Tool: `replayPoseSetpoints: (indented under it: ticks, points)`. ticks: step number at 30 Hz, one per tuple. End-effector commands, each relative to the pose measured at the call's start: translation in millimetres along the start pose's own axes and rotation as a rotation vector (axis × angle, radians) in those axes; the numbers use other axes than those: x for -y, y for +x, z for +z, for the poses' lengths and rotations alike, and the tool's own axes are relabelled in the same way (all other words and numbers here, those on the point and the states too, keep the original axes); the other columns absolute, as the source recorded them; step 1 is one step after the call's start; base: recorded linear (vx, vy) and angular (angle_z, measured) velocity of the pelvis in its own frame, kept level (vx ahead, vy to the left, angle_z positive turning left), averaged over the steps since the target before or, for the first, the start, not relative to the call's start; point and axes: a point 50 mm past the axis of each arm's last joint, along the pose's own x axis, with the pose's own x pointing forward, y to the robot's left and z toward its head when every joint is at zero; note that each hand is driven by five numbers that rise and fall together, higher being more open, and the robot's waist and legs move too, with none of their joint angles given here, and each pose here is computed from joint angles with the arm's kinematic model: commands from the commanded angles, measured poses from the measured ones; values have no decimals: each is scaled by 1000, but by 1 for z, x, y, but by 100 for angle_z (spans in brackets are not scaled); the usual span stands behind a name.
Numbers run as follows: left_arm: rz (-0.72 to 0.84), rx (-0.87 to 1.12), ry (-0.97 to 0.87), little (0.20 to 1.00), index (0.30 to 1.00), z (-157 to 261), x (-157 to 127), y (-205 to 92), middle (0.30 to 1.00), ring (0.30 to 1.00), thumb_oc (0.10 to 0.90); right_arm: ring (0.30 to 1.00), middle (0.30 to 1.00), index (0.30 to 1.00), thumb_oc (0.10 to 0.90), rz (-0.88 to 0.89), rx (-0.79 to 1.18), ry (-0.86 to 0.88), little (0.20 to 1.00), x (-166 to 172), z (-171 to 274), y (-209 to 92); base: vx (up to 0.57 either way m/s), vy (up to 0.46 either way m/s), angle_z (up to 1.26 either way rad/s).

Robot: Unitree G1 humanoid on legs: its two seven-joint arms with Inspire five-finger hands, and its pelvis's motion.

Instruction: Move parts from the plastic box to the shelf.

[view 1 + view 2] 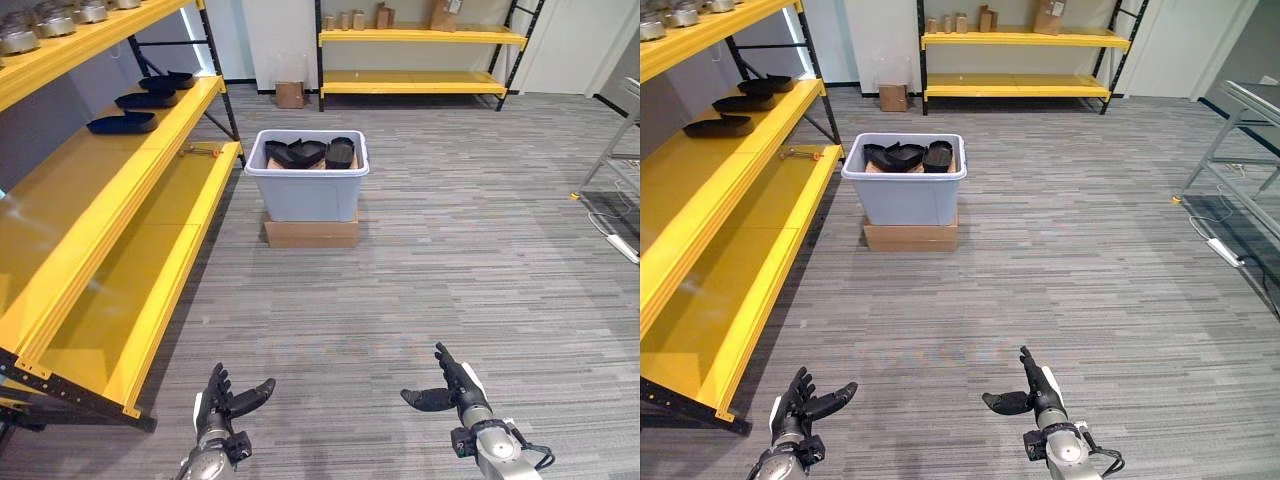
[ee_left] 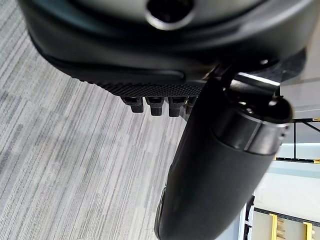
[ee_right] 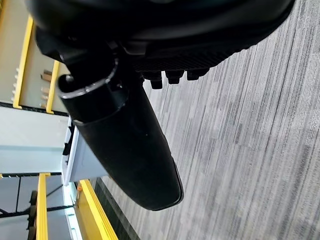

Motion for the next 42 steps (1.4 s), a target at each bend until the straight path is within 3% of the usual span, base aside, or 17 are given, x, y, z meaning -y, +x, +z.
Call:
replayPoseSetpoints:
  ticks: [1,11,17,23,42]
  points:
    - [-66,159,-25,1000,1000,43,6,18,1000,1000,900,1000,1000,1000,900,11,182,9,1000,2,47,15,0,0,0]
    - [-60,142,-31,1000,1000,35,7,17,1000,1000,900,1000,1000,1000,900,6,155,12,1000,8,35,10,17,16,-1]
    - [-190,161,-5,1000,1000,33,9,9,1000,1000,900,1000,1000,1000,900,9,211,-2,1000,10,40,5,59,90,-4]
    - [-207,196,-5,1000,1000,47,8,14,1000,1000,900,1000,1000,1000,900,5,282,-20,1000,7,52,6,3,152,-7]
    - [-384,130,24,1000,1000,49,42,18,1000,1000,900,1000,1000,1000,900,-20,330,-15,1000,6,68,9,72,59,2]
